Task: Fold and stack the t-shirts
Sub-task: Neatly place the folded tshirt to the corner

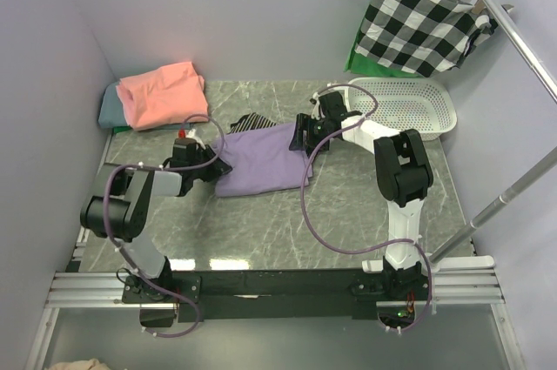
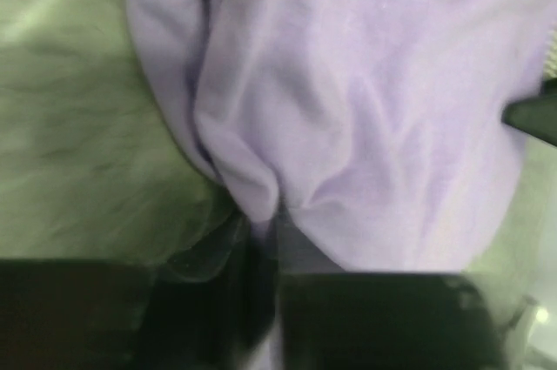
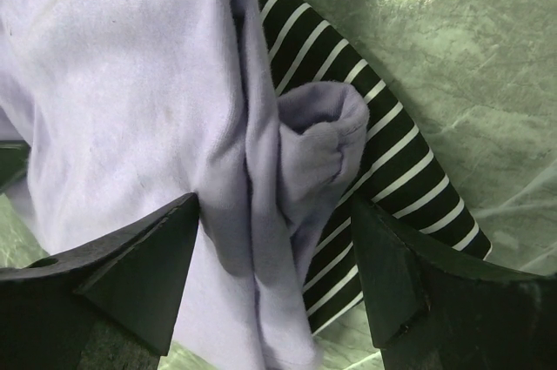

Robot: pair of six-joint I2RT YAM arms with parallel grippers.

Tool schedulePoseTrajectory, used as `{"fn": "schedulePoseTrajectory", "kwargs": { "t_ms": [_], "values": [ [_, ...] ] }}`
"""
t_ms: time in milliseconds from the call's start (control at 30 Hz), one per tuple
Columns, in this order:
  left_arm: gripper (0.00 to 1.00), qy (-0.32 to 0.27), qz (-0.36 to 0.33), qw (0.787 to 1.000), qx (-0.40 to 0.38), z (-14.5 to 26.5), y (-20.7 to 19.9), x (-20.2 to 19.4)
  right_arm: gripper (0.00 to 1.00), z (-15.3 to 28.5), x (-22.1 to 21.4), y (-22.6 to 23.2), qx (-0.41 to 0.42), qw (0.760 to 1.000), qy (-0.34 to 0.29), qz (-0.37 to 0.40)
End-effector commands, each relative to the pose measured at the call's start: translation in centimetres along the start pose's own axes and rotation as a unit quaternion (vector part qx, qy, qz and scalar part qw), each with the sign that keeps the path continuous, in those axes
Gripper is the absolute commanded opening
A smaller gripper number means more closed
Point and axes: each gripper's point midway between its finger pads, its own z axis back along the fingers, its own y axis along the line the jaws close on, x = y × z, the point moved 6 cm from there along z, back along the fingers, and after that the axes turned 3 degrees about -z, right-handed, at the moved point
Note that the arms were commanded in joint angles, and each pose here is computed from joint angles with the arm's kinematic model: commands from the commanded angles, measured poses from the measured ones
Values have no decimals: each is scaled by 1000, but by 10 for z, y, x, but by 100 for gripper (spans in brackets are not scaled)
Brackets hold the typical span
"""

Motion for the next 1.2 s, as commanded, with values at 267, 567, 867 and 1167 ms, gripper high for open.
{"fn": "schedulePoseTrajectory", "kwargs": {
  "t_ms": [267, 567, 867, 1167],
  "values": [
    [1, -11, -50, 998, -20, 23, -38, 37, 81, -2, -4, -15, -30, 1000, 4, -1],
    [1, -95, -134, 986, -18, 84, -104, 122, 94, 17, 5, -8, -39, 999, -36, 7],
    [1, -108, -170, 979, 11, 78, -100, 155, 96, 45, 16, 7, -32, 997, -61, 28],
    [1, -112, -248, 962, 4, 40, -98, 217, 96, 54, 18, 17, -14, 997, -62, 38]
  ]
}}
